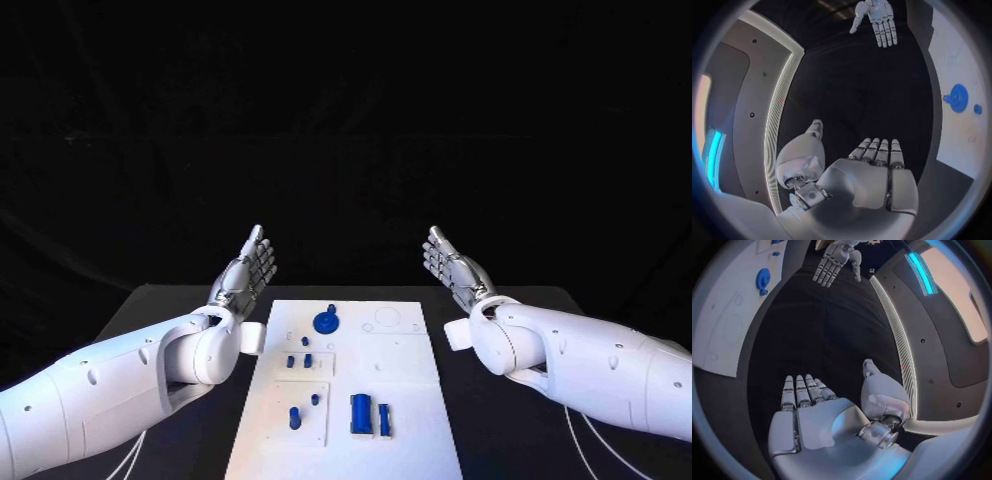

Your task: Assemble the parts on the task board

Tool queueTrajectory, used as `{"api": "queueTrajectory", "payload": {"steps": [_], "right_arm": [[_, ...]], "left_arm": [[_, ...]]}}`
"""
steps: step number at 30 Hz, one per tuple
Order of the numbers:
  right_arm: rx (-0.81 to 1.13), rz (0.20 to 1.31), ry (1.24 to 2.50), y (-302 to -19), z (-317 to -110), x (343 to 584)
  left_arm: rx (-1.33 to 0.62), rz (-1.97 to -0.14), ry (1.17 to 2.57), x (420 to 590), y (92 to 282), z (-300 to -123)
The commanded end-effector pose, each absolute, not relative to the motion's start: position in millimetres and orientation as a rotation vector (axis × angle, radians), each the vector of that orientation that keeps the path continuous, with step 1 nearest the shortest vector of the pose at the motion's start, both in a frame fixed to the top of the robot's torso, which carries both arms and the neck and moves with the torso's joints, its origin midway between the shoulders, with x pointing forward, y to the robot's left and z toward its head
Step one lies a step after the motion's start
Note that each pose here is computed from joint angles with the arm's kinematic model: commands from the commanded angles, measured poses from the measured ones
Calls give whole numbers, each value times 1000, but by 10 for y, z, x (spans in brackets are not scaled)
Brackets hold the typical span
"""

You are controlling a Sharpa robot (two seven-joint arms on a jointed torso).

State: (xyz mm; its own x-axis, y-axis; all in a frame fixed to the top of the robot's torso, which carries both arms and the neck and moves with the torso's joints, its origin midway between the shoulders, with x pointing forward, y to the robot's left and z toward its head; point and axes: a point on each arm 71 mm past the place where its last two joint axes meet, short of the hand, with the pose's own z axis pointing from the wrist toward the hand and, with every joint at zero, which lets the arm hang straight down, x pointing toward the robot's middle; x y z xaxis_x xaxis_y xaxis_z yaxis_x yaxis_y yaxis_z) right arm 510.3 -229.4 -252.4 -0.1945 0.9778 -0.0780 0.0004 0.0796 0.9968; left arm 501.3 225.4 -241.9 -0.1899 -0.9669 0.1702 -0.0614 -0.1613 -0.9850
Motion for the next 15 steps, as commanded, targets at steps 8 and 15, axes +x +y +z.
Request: {"api": "queueTrajectory", "payload": {"steps": [8,15], "right_arm": [[1186,1232,1236,-1991,-2302,4715],[1209,1229,1218,-1924,-2242,4618]], "left_arm": [[-1219,-1260,1230,4713,1998,-2285],[-1209,-1230,1218,4620,1926,-2243]]}}
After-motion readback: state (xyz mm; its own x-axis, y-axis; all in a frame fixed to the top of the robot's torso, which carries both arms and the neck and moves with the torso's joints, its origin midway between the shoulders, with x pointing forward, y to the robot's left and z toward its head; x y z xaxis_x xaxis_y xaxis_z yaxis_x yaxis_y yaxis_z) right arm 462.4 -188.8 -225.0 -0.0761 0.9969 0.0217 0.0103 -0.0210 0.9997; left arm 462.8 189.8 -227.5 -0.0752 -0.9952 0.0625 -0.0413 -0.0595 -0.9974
